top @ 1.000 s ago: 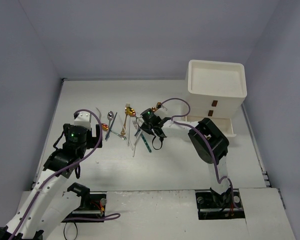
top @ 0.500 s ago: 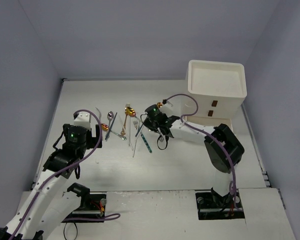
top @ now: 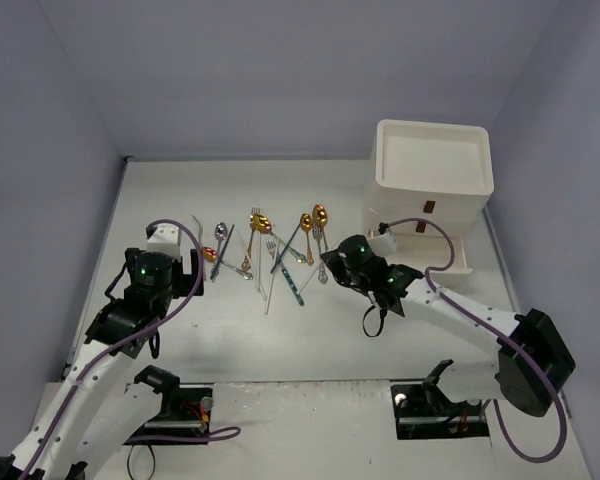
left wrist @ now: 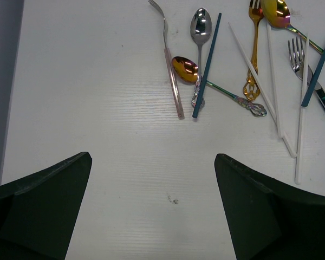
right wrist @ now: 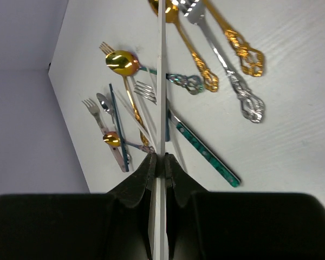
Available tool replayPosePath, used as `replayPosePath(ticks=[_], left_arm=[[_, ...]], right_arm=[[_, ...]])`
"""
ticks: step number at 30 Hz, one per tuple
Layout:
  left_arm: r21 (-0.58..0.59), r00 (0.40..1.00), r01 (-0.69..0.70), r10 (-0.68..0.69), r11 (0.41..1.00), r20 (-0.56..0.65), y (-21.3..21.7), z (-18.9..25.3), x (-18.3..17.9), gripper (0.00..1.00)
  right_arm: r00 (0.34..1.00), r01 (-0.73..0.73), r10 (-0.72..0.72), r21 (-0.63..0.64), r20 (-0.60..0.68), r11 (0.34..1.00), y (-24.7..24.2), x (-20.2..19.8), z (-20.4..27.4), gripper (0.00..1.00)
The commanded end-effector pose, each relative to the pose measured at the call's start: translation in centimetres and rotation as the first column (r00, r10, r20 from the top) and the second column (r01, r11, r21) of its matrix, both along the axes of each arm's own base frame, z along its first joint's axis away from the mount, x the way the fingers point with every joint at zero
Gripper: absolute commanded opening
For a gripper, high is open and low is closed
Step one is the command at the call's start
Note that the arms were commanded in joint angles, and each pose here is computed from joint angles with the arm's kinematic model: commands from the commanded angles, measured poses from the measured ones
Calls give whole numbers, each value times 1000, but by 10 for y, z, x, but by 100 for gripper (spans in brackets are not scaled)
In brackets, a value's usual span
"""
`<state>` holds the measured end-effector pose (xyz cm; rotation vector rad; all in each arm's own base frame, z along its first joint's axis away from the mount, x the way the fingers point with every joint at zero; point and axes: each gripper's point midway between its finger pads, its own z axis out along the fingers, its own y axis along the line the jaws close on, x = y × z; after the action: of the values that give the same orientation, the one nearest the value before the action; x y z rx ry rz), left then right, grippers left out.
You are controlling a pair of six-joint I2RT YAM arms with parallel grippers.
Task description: Sort the eating utensils into containers
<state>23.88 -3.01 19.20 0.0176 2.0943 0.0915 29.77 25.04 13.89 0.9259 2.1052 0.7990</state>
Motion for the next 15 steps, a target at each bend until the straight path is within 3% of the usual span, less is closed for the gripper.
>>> replayPosePath(ticks=[1, 8, 15], left_arm=[[-26, 998, -10, 12, 1000, 60, -3, 19, 8, 97], [-26, 999, -4, 5, 1000, 53, -4, 18, 8, 97], [-25, 999, -3, 5, 1000, 52, -5, 17, 9, 96]], right_arm=[[977, 209, -212, 98, 26, 973, -48, -2, 13, 0], [888, 448, -459, 161, 34, 879, -126, 12, 22, 0], [793, 602, -609, 143, 7, 785, -186, 34, 14, 0]])
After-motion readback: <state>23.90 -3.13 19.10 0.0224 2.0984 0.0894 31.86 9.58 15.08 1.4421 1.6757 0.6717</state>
